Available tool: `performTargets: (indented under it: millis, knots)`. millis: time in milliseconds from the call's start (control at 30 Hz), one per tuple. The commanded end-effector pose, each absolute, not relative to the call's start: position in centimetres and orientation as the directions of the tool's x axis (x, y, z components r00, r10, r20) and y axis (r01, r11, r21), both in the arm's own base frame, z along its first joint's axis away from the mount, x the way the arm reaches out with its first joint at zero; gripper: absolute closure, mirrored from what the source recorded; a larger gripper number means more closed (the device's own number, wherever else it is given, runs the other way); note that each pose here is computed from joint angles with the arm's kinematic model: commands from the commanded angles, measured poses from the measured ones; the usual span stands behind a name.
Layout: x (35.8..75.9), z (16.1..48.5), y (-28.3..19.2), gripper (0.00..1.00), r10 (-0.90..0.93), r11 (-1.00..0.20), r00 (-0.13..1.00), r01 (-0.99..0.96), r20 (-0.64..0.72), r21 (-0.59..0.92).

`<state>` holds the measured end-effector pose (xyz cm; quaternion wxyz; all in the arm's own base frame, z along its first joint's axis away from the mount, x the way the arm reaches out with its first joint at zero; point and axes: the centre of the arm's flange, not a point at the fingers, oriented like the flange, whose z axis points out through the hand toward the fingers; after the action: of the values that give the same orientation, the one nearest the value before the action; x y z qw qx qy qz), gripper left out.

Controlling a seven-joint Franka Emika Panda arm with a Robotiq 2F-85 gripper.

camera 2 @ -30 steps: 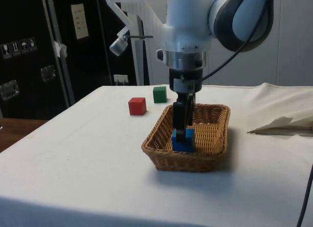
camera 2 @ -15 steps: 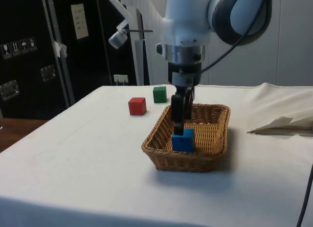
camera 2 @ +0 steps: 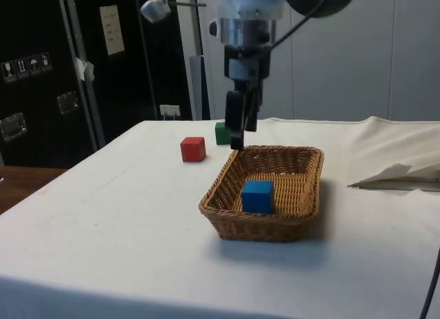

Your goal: Pick up exactly two blocks and place them into the basket.

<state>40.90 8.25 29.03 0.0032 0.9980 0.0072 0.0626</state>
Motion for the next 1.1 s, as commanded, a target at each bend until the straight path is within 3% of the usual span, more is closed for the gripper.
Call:
performTargets:
  millis: [0, 400, 1067]
  knots:
    - [41.4, 29.5, 8.0, 0.0, 0.015, -1.0, 0.992, 0.015, 0.122, 0.002]
    - [44.6, 30.6, 6.1, 0.0, 0.016, -1.0, 0.991, 0.014, 0.129, 0.018]
    - [50.7, 29.4, 1.6, 0.0, 0.006, -1.0, 0.992, 0.005, 0.127, 0.007]
